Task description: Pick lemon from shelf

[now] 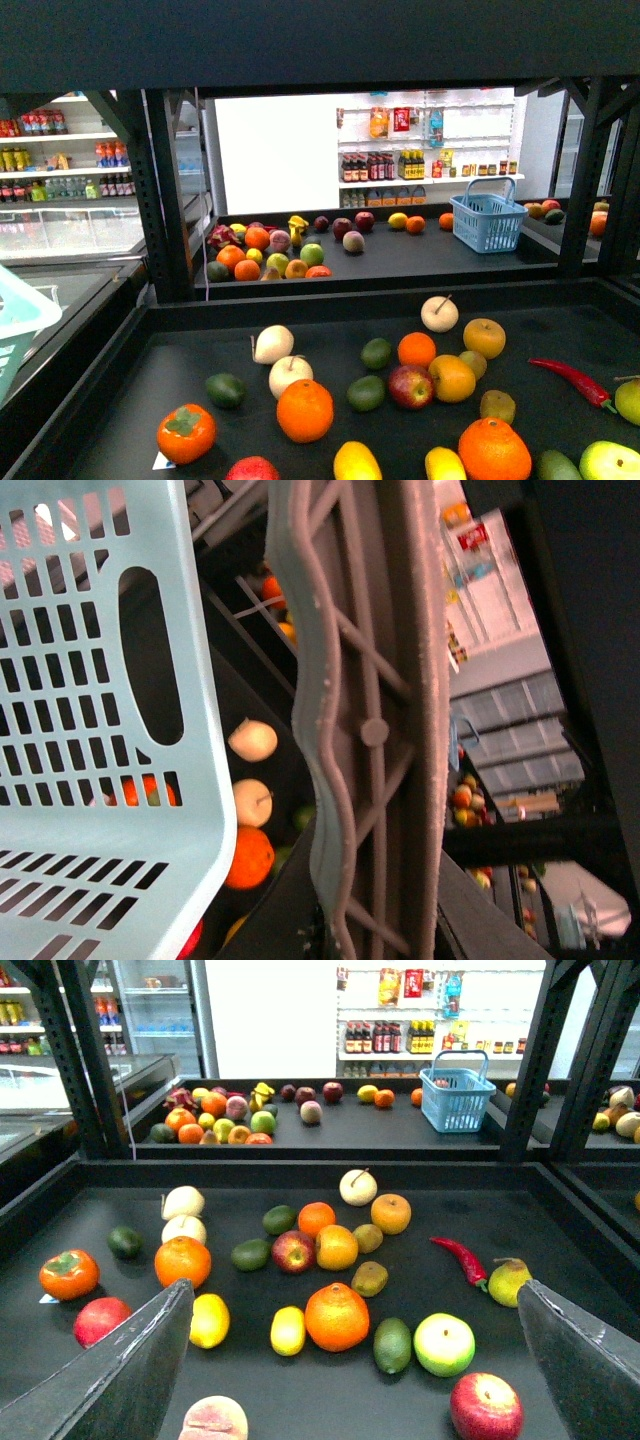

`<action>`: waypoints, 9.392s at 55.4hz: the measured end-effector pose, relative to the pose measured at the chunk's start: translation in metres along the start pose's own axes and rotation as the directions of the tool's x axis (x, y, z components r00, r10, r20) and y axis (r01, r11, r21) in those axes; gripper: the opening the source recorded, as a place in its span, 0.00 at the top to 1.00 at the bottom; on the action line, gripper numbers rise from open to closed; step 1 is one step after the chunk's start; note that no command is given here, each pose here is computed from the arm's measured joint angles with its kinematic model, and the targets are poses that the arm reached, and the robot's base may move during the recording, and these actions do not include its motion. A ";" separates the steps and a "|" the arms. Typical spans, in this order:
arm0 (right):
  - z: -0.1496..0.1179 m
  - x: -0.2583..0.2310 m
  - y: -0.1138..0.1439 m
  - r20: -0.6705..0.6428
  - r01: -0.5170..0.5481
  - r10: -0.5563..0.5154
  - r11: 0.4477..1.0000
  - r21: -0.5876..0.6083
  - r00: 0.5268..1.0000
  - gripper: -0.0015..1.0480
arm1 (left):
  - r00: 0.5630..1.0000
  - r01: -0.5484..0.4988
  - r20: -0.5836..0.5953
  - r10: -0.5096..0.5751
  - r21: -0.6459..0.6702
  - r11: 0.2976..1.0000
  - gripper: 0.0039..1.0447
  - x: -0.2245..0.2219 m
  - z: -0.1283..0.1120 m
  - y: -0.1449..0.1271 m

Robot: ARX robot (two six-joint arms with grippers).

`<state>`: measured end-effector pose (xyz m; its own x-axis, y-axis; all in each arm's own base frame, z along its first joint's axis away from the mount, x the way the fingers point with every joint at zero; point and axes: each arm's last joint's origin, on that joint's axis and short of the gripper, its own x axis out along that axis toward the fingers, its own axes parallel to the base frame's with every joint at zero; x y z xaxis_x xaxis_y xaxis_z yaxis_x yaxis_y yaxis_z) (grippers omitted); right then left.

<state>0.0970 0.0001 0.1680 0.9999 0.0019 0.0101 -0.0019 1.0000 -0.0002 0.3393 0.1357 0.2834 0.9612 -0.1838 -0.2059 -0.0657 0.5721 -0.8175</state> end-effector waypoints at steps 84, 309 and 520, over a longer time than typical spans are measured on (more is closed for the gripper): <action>0.000 0.000 0.000 0.000 0.000 0.000 1.000 0.000 1.000 0.07 | 0.780 0.397 -0.572 -0.253 0.140 0.907 0.87 0.118 -0.210 -0.132; -0.161 0.390 0.022 -0.681 -0.087 0.079 0.996 0.022 0.728 0.56 | 0.784 0.404 -0.571 -0.244 0.172 0.898 0.88 0.117 -0.217 -0.137; -0.245 0.377 0.143 -0.694 -0.526 0.338 0.848 -0.068 0.635 0.07 | 0.784 0.401 -0.571 -0.242 0.170 0.900 0.89 0.117 -0.218 -0.136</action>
<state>0.4766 0.1437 -0.0728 0.6416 0.3394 -0.6879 -0.5264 0.8471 -0.0730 0.4026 -0.1380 0.2537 0.6167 -0.7391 -0.2709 0.3724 0.5771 -0.7268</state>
